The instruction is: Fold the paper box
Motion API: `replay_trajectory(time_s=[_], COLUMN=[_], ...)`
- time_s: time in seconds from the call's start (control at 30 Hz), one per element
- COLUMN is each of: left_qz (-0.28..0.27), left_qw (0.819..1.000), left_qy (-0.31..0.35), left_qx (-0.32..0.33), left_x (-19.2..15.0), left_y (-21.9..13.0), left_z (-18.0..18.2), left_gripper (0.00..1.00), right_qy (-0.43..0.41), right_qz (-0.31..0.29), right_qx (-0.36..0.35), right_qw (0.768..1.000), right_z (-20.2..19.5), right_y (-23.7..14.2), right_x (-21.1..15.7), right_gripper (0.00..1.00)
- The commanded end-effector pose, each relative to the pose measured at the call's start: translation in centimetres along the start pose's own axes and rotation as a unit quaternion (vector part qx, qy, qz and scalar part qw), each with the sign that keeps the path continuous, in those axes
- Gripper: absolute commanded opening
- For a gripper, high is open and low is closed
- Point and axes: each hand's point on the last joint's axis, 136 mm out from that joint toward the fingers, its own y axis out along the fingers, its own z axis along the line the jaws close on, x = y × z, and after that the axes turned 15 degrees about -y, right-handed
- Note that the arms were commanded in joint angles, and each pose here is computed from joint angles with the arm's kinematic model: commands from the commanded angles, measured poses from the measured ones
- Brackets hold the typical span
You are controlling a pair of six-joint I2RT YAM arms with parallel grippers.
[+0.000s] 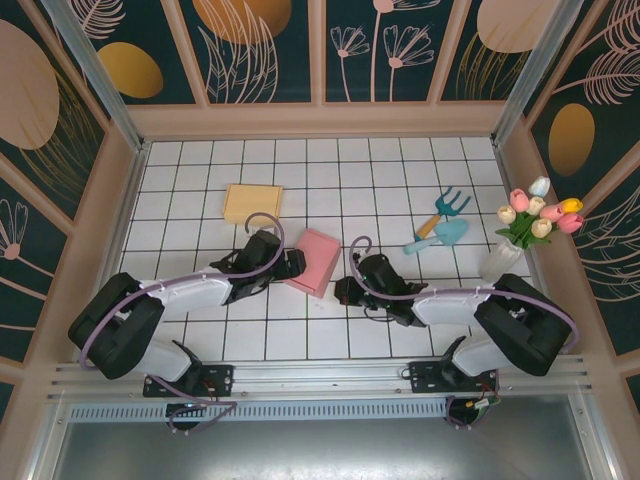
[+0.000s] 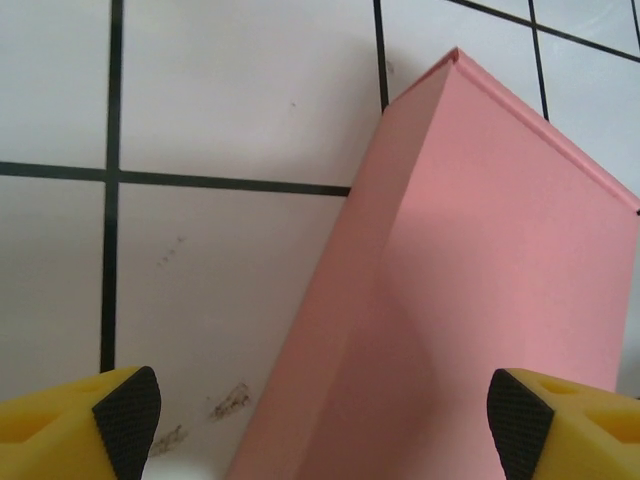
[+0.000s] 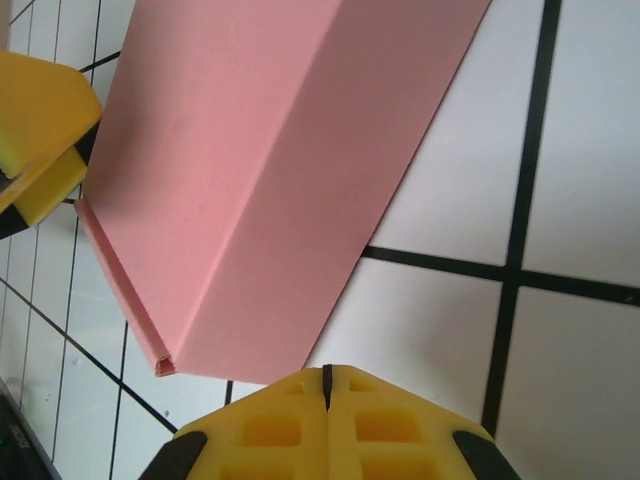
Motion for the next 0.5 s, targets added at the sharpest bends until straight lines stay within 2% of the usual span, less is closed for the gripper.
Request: replay_trajectory(time_s=[0.0, 0.47], left_qz=[-0.002, 0.03], left_qw=[0.999, 0.997], left_qy=[-0.012, -0.021], left_qx=[-0.046, -0.069], left_x=[0.4, -2.1], left_y=[-0.4, 0.3], left_z=[-2.1, -2.9], left_gripper=[0.87, 0.86], right_qy=[0.02, 0.015], right_qz=[-0.031, -0.009], right_qx=[0.001, 0.033], right_qw=[0.999, 0.999], right_z=[0.2, 2.6], right_y=[0.2, 2.7], right_x=[0.7, -0.6], right_gripper=[0.0, 0.0])
